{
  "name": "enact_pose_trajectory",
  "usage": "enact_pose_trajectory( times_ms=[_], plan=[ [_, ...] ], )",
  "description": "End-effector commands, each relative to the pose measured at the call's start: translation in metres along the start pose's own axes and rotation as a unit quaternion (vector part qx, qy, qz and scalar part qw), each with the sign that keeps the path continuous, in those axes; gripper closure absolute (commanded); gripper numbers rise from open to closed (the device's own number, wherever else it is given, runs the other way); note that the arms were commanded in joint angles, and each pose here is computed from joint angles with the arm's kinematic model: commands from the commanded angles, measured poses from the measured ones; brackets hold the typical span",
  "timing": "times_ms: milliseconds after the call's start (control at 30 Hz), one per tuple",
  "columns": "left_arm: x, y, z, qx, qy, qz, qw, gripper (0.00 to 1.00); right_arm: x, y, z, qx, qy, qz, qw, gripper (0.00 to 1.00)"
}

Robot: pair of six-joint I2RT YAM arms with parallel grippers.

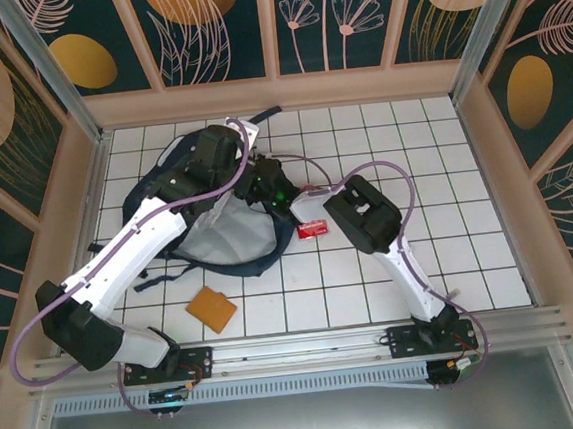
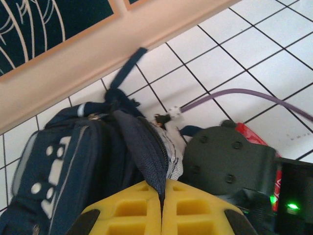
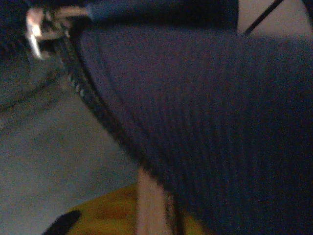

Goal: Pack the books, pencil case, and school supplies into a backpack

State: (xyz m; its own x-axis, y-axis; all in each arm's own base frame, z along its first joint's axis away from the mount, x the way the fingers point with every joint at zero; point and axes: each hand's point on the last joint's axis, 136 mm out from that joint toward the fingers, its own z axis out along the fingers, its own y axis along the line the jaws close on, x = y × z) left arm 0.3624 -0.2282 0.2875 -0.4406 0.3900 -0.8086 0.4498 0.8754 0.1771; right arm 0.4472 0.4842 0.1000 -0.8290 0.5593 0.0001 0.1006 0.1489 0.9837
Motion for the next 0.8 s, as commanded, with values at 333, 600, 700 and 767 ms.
enact_pose_trajectory(
  times_ms=[333, 600, 700, 767],
  plan=[
    [-0.071, 0.008, -0.043, -0.004, -0.165, 0.019, 0.986, 1.0, 0.033, 0.032, -0.035, -0.01, 0.072, 0.01, 0.997, 1.0],
    [-0.074, 0.018, -0.028, -0.019, -0.153, 0.005, 0.988, 1.0, 0.084, 0.045, -0.057, 0.002, 0.107, -0.011, 0.994, 0.89],
    [-0.078, 0.014, -0.027, -0.007, -0.158, 0.005, 0.987, 1.0, 0.091, 0.034, -0.055, 0.009, 0.104, -0.007, 0.994, 0.93],
    [-0.079, 0.01, -0.025, 0.006, -0.158, 0.002, 0.987, 1.0, 0.094, 0.026, -0.048, 0.005, 0.102, 0.003, 0.995, 0.98]
  ],
)
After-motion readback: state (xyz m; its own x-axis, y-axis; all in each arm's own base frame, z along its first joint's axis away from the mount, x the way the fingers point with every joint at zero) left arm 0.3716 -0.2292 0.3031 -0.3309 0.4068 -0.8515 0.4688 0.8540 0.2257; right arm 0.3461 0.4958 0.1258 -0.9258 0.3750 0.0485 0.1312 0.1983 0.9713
